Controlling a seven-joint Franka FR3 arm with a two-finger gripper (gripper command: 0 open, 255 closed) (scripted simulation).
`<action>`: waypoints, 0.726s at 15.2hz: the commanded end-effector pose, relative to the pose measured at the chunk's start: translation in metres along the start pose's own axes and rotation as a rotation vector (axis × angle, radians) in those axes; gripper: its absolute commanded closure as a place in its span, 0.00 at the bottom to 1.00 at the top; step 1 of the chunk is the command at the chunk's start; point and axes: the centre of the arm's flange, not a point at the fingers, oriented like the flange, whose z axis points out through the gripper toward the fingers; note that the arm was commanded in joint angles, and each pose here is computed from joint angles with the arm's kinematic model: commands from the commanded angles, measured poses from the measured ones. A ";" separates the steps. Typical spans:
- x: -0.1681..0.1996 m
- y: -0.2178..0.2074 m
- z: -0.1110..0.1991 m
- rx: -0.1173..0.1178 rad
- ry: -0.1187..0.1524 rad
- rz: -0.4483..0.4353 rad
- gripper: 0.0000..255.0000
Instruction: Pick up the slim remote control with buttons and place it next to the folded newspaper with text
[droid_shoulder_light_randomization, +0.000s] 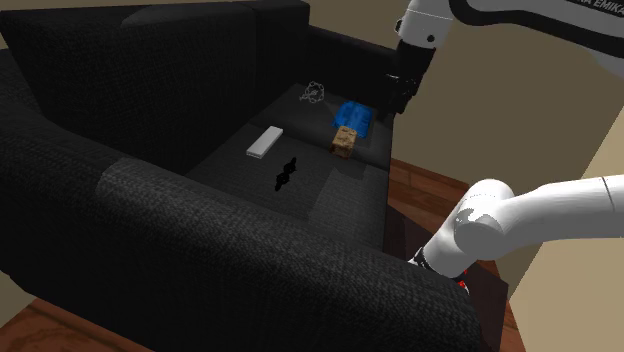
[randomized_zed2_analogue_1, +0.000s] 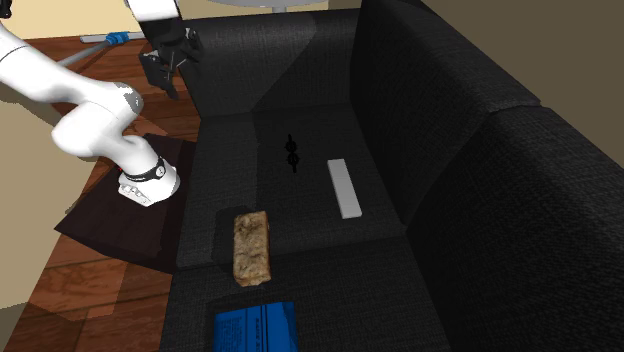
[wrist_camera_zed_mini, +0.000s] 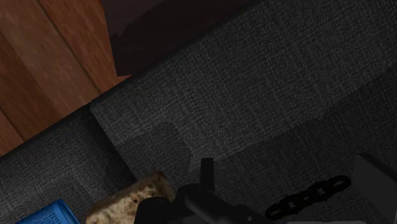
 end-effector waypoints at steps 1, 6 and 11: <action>0.000 0.000 0.000 0.000 0.000 0.000 0.00; 0.051 -0.029 0.032 -0.003 -0.001 0.123 0.00; 0.104 -0.051 0.063 -0.006 -0.001 0.247 0.00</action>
